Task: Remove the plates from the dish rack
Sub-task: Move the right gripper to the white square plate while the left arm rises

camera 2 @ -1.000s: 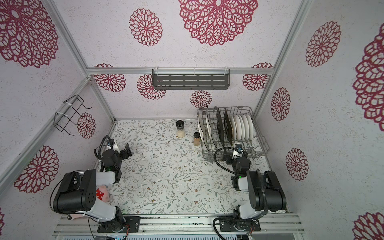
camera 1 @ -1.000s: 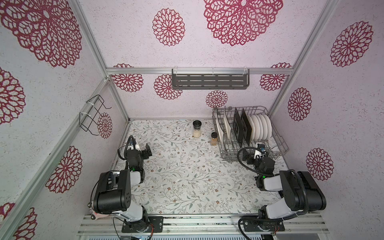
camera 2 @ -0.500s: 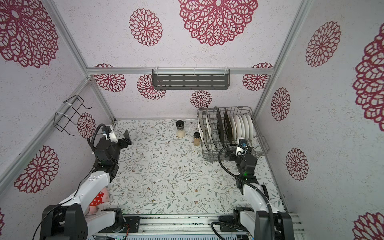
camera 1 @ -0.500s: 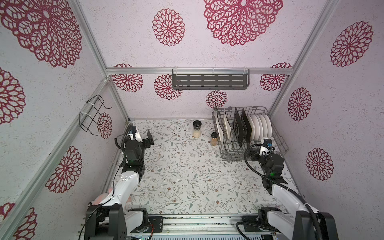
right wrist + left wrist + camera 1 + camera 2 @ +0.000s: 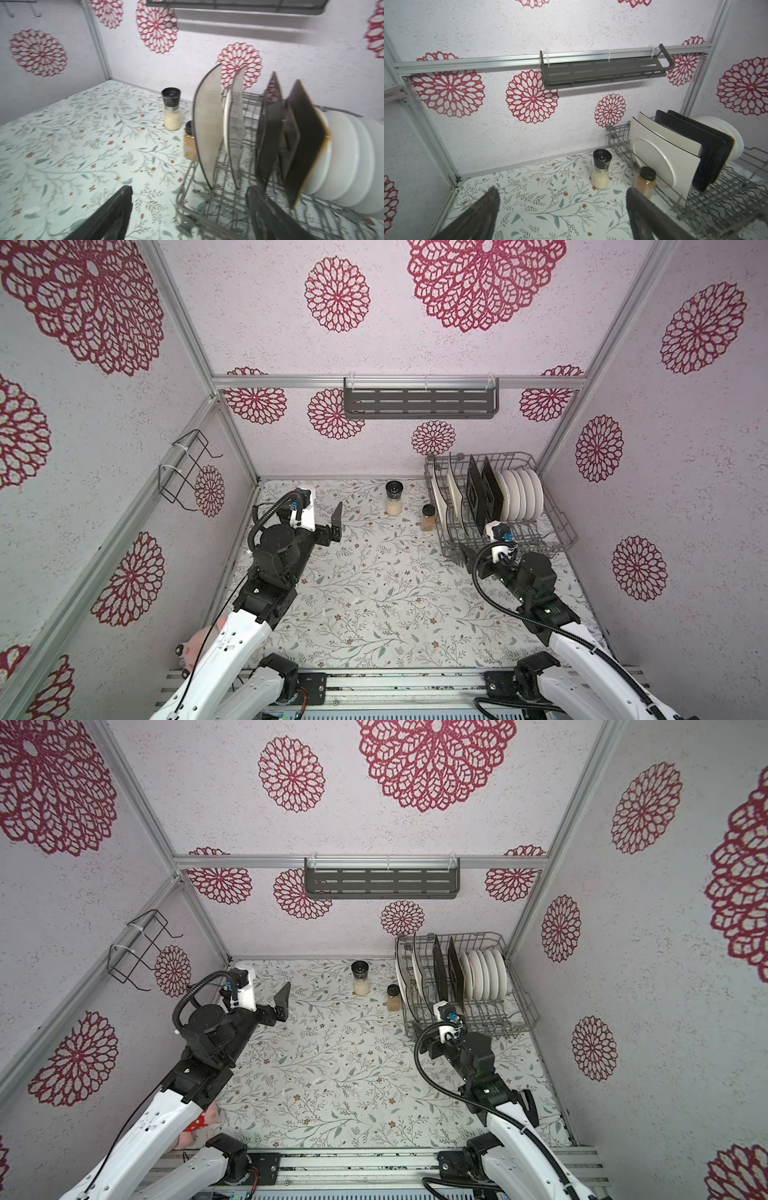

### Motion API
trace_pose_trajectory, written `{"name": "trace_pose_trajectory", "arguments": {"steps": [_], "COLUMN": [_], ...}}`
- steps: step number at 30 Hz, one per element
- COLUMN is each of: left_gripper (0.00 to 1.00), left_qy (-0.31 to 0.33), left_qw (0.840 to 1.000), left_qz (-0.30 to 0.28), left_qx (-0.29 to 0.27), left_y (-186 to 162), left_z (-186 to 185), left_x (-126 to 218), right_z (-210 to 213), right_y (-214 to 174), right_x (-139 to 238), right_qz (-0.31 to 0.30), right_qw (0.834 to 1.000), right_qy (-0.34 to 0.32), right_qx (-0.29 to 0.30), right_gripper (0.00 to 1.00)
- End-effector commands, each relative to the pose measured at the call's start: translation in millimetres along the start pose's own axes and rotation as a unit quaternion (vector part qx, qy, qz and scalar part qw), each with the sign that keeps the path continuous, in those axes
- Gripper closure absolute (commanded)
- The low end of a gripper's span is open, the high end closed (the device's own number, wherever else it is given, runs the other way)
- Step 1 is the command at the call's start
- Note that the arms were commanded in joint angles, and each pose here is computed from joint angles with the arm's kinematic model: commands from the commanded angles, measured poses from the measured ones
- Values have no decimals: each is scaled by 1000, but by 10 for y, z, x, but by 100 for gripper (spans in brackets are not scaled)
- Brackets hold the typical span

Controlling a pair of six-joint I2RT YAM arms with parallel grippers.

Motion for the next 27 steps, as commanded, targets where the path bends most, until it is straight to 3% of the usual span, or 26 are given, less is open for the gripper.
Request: {"name": "trace_pose_trajectory", "arguments": {"steps": [1, 9, 14, 27], "left_gripper": [3, 1, 1, 2], "left_qy": [-25, -114, -126, -163], "left_qw": [997, 988, 988, 979], "left_qz": [64, 97, 88, 120], "left_qx": [-27, -26, -8, -37], "left_y": [-245, -666, -774, -925], "left_z": [-55, -269, -324, -562], "left_x": [168, 507, 557, 549], "right_z": [131, 181, 194, 184], "right_y": [26, -141, -152, -205], "right_x": [-3, -68, -237, -718], "right_qz": [-4, -38, -30, -18], "right_qw": [1000, 999, 999, 999], "right_qy": [-6, -30, -29, -42], "right_qx": [27, -1, 2, 15], "right_gripper": [13, 14, 18, 29]}}
Point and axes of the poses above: each gripper's point midway between its finger pads, its own x axis back along the fingers, its own z axis along the line the jaws close on, y = z × x, the point moved 5 cm from there along x, back along the fingers, and after that the axes turned 1 degree about -x, right-handed, at the moved point
